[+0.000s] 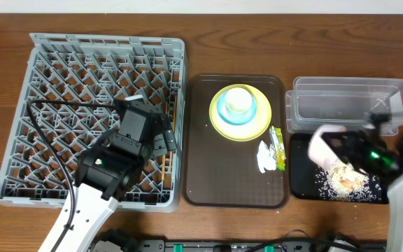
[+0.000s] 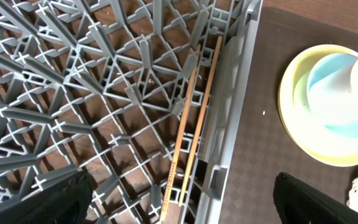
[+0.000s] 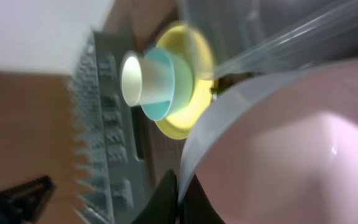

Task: Sort waste into correct bins and load items into the dishwasher
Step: 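Carry the plate back and set it on the brown tray, release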

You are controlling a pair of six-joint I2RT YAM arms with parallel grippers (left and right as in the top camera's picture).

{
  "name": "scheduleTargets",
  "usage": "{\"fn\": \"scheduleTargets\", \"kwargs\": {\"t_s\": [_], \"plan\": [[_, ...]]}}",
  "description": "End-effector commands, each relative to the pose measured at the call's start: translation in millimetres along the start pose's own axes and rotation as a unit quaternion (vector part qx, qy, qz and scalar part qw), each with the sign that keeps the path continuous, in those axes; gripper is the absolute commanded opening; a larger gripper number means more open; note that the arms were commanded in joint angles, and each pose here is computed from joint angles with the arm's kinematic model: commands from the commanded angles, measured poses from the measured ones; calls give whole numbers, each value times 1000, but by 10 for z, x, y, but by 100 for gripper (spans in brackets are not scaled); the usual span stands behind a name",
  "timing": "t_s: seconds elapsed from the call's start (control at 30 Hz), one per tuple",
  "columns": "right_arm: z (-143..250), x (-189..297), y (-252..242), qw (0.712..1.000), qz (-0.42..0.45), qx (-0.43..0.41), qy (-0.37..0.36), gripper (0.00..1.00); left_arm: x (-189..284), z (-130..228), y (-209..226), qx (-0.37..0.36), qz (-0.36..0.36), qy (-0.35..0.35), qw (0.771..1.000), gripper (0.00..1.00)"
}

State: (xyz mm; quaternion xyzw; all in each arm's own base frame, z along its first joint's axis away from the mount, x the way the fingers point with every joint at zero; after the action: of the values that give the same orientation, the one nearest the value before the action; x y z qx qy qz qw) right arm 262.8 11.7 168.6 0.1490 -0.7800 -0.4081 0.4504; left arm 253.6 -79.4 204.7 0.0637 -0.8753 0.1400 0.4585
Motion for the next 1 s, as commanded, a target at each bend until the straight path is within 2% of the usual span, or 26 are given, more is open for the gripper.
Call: {"fn": "scheduleTargets", "kwargs": {"t_s": [0.0,0.23,0.47,0.7,0.87,0.97], "plan": [[41,-163,193,991,93,89,28,1,11,-32,18,6,-3,-5,1000,94],[554,-655,767,959,127,242,79,1,11,-32,18,6,-3,-5,1000,94],[1347,-1195,1112,905,135,384,125,1,11,-32,18,6,-3,-5,1000,94],[1987,-1668,1112,866,122,450,181,1,11,-32,18,6,-3,-5,1000,94],[2158,-1797,1009,848,142,475,190,2,11,-32,18,6,-3,-5,1000,94],[2182,-1785,1011,838,139,490,194,11,11,-32,18,6,-3,-5,1000,94]]}}
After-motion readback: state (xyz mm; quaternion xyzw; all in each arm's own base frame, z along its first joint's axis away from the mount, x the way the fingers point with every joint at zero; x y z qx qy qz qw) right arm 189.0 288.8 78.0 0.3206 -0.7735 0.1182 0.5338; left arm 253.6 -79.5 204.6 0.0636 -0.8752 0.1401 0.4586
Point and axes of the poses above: each gripper's point midway between its finger pads, its own x axis back along the fingers, its own y axis along the line the jaws close on, z = x × y, the point moved 2 cm from there along x, back along the fingers, and after that the axes turned 4 degrees about x, right-handed, at the moved point
